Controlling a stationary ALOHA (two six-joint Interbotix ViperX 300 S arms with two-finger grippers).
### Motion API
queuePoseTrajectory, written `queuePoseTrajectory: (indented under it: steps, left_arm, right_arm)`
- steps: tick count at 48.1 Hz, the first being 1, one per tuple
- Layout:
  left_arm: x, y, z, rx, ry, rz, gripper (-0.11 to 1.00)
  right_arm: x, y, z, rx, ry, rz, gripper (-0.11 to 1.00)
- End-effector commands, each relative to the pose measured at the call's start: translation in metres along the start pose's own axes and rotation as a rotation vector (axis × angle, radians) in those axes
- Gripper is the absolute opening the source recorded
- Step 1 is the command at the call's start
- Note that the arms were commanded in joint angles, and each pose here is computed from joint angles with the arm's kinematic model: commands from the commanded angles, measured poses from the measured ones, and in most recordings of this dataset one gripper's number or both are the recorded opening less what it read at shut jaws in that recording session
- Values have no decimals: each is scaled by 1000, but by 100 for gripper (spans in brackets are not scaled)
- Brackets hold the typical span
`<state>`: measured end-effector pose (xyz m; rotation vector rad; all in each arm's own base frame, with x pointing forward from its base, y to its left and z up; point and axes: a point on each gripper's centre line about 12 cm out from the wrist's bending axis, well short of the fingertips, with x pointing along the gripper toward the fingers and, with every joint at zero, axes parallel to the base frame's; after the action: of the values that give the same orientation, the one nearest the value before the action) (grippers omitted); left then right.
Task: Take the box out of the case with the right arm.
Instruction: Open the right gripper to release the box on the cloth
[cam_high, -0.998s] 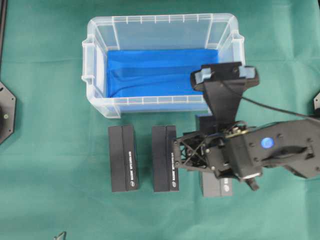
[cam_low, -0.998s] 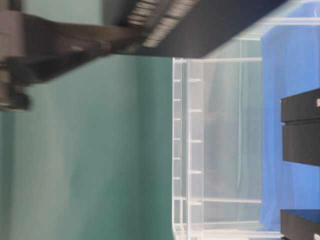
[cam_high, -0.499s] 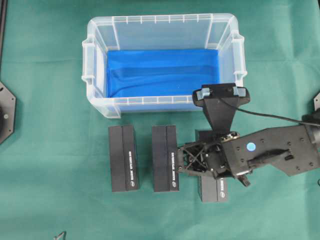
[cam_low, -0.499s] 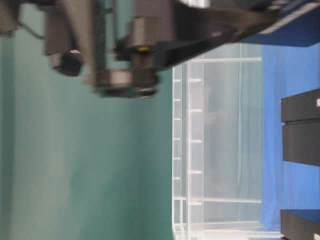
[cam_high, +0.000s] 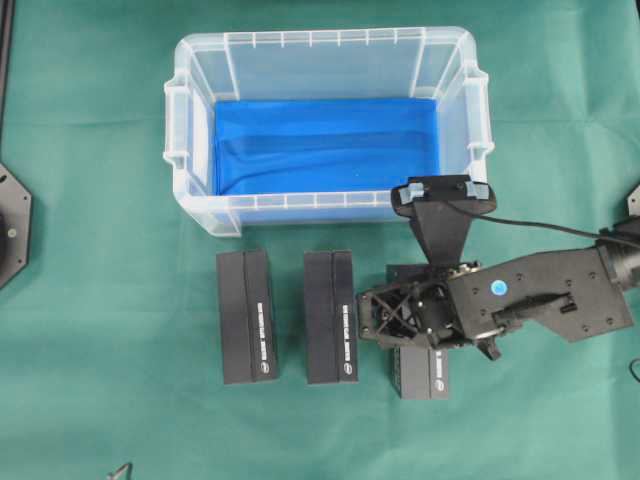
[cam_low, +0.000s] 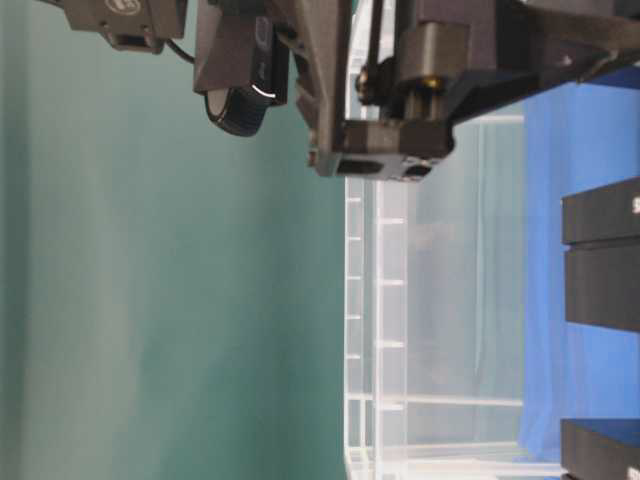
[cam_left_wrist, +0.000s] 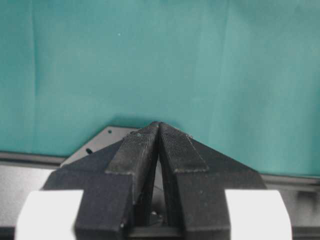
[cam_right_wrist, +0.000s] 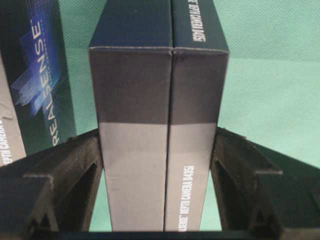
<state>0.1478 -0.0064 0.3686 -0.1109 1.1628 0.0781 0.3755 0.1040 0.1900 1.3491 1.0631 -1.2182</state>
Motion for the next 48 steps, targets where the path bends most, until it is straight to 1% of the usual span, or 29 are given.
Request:
queuePoseTrajectory:
  steps: [1,6,12,15,19,22,38,48]
  left_arm:
    - [-4,-1,4,-2,-17,-3,0]
    - [-4,0,4,-3,-17,-1,0]
    - [-4,0,4,-3,-17,-1,0]
    - [-4,0,4,-2,-17,-2,0]
    - [-4,0,4,-3,-18,-1,0]
    - [-4,0,3,-3,-15,-1,0]
    - [-4,0,3,-2,-15,-1,0]
    - [-4,0,4,-2,-17,-2,0]
  right_arm:
    - [-12,3,0,2,16,33,64]
    - [-12,2,0,7,14,30,65]
    - [-12,0,1,19,6,11,66]
    - [-13,-1,2,18,0,2,74]
    - [-14,-1,2,17,-9,-10,87]
    - [-16,0,2,16,-13,-11,91]
    - [-20,2,3,13,-18,1,90]
    - [-44,7,3,12,-19,24,90]
